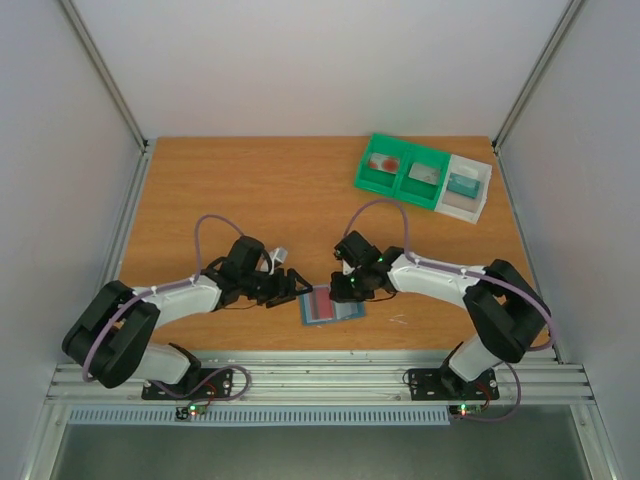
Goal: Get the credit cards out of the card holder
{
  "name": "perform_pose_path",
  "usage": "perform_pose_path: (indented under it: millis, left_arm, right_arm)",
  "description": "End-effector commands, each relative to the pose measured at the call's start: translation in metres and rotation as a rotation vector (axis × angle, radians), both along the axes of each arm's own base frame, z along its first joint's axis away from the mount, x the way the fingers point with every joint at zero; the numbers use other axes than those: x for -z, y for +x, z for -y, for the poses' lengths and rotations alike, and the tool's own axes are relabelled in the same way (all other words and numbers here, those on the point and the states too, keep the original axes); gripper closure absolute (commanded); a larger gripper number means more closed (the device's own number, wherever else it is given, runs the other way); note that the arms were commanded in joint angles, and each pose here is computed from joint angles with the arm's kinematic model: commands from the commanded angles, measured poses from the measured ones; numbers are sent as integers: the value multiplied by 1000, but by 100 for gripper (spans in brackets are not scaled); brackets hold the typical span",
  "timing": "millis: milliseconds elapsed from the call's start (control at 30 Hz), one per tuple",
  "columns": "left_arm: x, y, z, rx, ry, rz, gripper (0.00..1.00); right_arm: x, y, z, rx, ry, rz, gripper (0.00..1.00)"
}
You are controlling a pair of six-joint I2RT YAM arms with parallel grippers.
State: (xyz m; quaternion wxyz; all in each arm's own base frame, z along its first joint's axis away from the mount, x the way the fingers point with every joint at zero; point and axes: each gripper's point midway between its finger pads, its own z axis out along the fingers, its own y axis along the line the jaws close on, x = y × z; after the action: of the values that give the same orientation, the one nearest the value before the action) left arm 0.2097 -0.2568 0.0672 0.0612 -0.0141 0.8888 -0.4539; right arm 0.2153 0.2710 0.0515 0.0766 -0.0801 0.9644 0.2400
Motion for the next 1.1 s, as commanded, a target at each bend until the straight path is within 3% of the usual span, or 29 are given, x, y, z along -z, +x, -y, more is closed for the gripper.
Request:
perform_pose_path:
  millis: [0, 400, 733, 1067]
  left_arm:
    - [-7, 3, 5, 18, -49, 44, 28]
    - [-3, 0, -18, -65, 48, 62, 30]
    - [-1, -7, -23, -66, 69, 36, 35]
    - [3, -9, -21, -69, 37, 30, 46]
  right_arm:
    - [18, -7, -10, -7, -8, -16, 79]
    - [26, -23, -56, -22, 63, -44, 81]
    - [26, -28, -52, -23, 65, -37, 84]
    - [43, -34, -43, -1, 36, -47, 96]
